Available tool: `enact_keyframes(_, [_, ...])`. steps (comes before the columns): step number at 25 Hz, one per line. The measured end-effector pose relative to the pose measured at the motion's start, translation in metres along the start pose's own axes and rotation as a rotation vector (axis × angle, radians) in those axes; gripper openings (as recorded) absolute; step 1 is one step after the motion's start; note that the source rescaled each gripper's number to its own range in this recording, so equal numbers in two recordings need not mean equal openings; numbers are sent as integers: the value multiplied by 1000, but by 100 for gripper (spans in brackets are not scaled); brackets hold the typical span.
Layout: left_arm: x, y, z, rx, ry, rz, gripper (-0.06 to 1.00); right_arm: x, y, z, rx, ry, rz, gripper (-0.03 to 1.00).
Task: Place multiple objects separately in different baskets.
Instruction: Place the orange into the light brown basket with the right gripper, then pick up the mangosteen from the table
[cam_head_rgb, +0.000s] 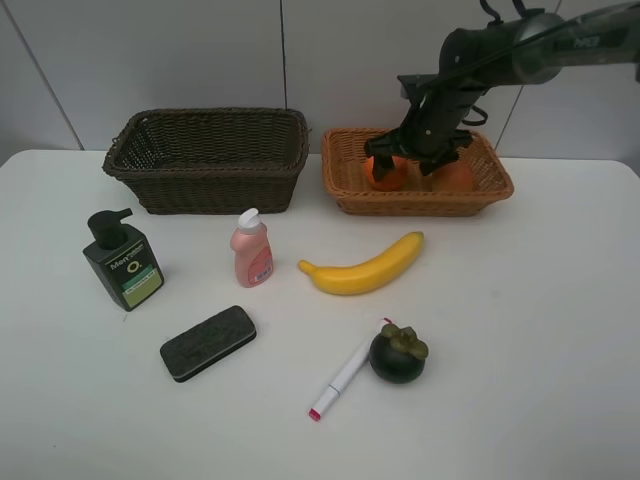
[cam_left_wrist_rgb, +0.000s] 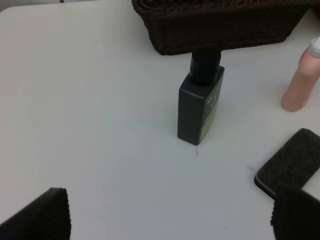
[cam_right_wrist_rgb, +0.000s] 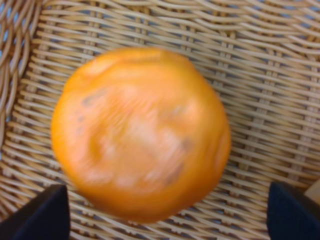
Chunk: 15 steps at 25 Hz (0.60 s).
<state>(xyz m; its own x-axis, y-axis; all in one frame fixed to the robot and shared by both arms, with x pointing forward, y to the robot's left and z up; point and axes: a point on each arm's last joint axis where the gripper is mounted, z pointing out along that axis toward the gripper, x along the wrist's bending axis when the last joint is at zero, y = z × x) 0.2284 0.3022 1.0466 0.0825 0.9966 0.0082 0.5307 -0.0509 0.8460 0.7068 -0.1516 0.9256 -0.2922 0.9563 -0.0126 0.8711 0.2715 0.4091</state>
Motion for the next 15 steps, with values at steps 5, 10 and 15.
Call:
enact_keyframes(5, [0,0,0,0,0,0,100,0,4,-17,-14,-1,0,98])
enact_keyframes(10, [0,0,0,0,5,2,100,-1,11,-74,-39,-2,2,98])
enact_keyframes(15, [0,0,0,0,0,0,100,0,0,-144,47,-5,0,98])
